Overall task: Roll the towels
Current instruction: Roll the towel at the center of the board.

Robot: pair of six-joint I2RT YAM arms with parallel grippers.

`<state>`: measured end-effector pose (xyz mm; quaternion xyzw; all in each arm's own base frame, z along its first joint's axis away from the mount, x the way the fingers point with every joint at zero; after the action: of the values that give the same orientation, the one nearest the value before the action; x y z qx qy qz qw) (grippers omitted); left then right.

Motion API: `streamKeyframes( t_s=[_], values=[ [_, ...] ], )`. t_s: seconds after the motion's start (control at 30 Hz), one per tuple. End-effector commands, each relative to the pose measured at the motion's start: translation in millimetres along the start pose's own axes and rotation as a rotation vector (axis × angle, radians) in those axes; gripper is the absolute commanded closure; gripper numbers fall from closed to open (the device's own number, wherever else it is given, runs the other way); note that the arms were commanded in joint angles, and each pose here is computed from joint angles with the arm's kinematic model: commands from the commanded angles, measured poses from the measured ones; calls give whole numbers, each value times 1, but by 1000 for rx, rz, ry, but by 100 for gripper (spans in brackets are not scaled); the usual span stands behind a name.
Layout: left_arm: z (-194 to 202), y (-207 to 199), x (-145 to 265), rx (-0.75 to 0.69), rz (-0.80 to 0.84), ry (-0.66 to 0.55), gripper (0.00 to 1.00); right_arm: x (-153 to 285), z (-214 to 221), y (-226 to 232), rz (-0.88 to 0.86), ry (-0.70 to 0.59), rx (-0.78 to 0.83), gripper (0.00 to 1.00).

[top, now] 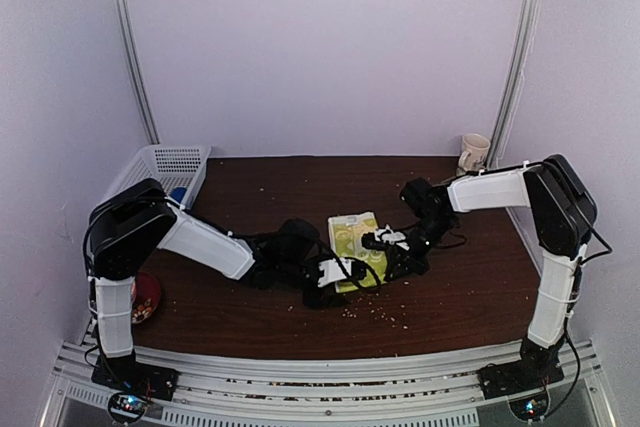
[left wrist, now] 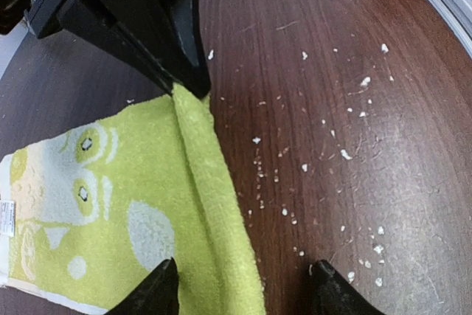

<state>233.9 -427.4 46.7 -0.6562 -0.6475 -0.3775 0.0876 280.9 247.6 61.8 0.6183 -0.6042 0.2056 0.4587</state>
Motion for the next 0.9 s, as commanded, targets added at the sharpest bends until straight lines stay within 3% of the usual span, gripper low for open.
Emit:
streamKeyframes(
  t_s=[0.0, 0.23, 0.73, 0.87],
  values=[
    [4, -5, -4, 15, 11, 5, 42, 6, -4, -5, -25, -23, -50, 100],
    [10, -2, -5, 73, 22, 13, 66, 10, 1, -12, -50, -35, -105, 100],
    [6, 17, 10, 281, 79, -137, 78, 6, 2, -22, -106, -12, -226, 100],
    [2, 14, 11, 294, 105, -172, 88, 7, 1, -34, -75, -22, -294, 100]
  ],
)
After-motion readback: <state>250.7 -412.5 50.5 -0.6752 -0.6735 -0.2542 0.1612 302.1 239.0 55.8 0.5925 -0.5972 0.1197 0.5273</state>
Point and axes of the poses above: each gripper's point midway between its finger pads, its own x axis back along the fingers, its own y axis along the line the jaws close on, z = x × y, the point moved 3 cm from there along x, back along the fingers, and after that the axes turned 9 degrees about -x, right-handed, at the moved point
